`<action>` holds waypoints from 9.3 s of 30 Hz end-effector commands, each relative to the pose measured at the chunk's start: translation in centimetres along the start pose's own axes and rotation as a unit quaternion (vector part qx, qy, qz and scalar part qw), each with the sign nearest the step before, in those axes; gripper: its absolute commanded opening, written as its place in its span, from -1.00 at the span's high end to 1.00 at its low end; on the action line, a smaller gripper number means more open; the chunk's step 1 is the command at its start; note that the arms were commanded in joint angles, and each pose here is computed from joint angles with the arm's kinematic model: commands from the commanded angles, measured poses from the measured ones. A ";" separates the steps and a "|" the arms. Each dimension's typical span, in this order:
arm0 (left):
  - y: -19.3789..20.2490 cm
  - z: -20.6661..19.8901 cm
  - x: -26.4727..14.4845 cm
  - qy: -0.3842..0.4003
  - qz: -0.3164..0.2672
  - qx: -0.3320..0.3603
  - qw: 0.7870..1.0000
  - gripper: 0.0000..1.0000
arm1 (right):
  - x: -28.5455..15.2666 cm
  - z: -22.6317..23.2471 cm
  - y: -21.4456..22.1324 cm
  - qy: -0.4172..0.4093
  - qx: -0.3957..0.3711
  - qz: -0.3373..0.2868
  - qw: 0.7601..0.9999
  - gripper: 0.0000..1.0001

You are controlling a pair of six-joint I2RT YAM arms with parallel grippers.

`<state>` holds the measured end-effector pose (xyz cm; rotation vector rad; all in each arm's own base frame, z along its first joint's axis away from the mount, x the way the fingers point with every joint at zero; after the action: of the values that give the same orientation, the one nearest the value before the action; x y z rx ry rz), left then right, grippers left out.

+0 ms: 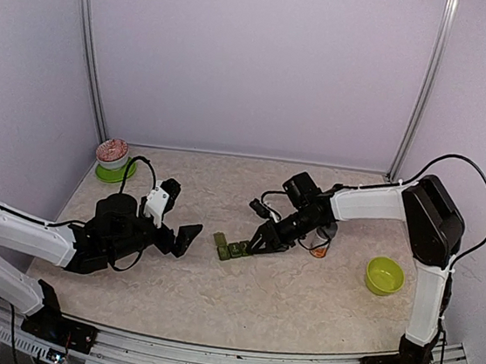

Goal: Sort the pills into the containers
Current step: Rotate the pill container at the center of the board, then place the pill bottle at the center of the board, then pick up the pill bottle from the center of the board, then pass from the left arm to the right

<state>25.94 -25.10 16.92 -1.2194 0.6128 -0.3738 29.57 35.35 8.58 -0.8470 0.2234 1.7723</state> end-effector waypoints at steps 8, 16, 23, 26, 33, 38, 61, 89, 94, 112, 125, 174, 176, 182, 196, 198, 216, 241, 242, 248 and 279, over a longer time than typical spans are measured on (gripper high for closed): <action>-0.3 -0.3 0.0 0.003 -0.006 -0.007 1.000 -0.98 | 1.5 -0.1 2.2 0.005 -0.008 0.015 1.000 0.20; -0.2 -0.2 -0.1 0.001 -0.004 -0.009 1.000 -0.98 | 3.0 -1.5 1.7 0.010 0.000 0.012 1.000 0.18; -0.1 -0.1 -0.2 -0.002 -0.003 -0.010 1.000 -0.98 | 3.5 -1.9 0.2 0.017 -0.002 0.001 1.000 0.17; 0.0 -0.1 -0.3 -0.002 -0.002 -0.012 1.000 -0.97 | 3.5 -2.2 -0.8 0.020 -0.003 -0.007 1.000 0.16; 0.2 0.1 -0.6 -0.008 -0.001 -0.012 1.000 -0.97 | 3.9 -2.3 -3.5 0.019 -0.008 -0.014 1.000 0.16; 0.5 0.2 -0.8 -0.011 0.002 -0.013 1.000 -0.98 | 4.7 -2.0 -5.1 0.003 -0.017 -0.014 1.000 0.16; -0.1 0.3 -0.6 -0.012 -0.001 -0.012 1.000 -0.98 | 2.9 0.0 -8.9 0.004 -0.073 -0.049 0.996 0.06; -10.0 -2.5 4.0 0.025 -0.065 0.015 0.997 -0.98 | -18.9 3.5 -3.2 0.260 -0.117 -0.366 0.886 -1.00; -10.0 -4.2 5.7 0.071 -0.063 0.025 0.995 -0.98 | -20.6 1.4 -0.7 0.290 -0.078 -0.393 0.869 -1.00; -9.0 -4.4 6.8 0.054 -0.030 0.026 0.998 -0.97 | -18.3 -6.0 3.5 0.285 0.025 -0.373 0.882 -0.99; -7.3 -3.5 5.8 0.029 -0.014 0.023 0.999 -0.98 | -16.4 -9.2 2.5 0.323 0.038 -0.351 0.878 -0.21; -7.1 -2.0 7.9 0.026 0.005 0.006 1.000 -0.98 | -5.6 0.2 -3.6 0.245 -0.218 -0.266 0.906 -0.71; -7.4 -2.5 8.2 0.045 -0.003 0.014 0.999 -0.98 | -6.4 0.4 -3.2 0.251 -0.217 -0.273 0.903 -0.84; -8.1 -4.1 10.0 0.088 -0.007 0.041 0.995 -0.97 | -9.3 0.3 -1.3 0.270 -0.206 -0.289 0.895 -1.00; -6.0 -7.5 15.5 0.171 0.059 0.081 0.980 -0.98 | -16.2 -3.8 2.4 0.313 -0.090 -0.347 0.880 -1.00; -5.5 -7.7 16.2 0.173 0.066 0.085 0.979 -0.97 | -16.4 -4.0 2.7 0.313 -0.086 -0.349 0.879 -1.00; -3.1 -8.3 19.1 0.179 0.106 0.106 0.972 -0.54 | -15.3 -5.4 3.6 0.314 -0.071 -0.335 0.886 -1.00; -7.7 -9.1 15.4 0.276 0.023 0.072 0.958 0.54 | -14.6 1.3 4.2 0.131 -0.230 -0.374 0.889 -1.00; -7.8 -9.3 14.8 0.283 0.017 0.071 0.956 0.56 | -14.6 2.0 4.4 0.112 -0.245 -0.375 0.887 -1.00; -11.4 -9.2 11.7 0.302 -0.045 0.039 0.952 0.57 | -14.4 5.4 6.0 0.007 -0.306 -0.372 0.876 -1.00; -19.5 -11.3 -2.0 0.368 -0.361 -0.017 0.857 0.70 | -15.3 16.9 6.3 -0.239 -0.404 -0.403 0.786 -0.91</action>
<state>19.25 -38.68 32.16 -1.2883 0.8764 -1.4530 18.97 29.68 27.22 -0.8583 -1.0980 1.1788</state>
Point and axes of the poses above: each gripper's point midway between its finger pads, its own x axis out along the fingers, its own z axis along the line the jaws close on, y = z × x, the point moved 3 cm from there along -x, back along the fingers, and after that the axes turned 10 degrees about x, right-handed, at the moved point
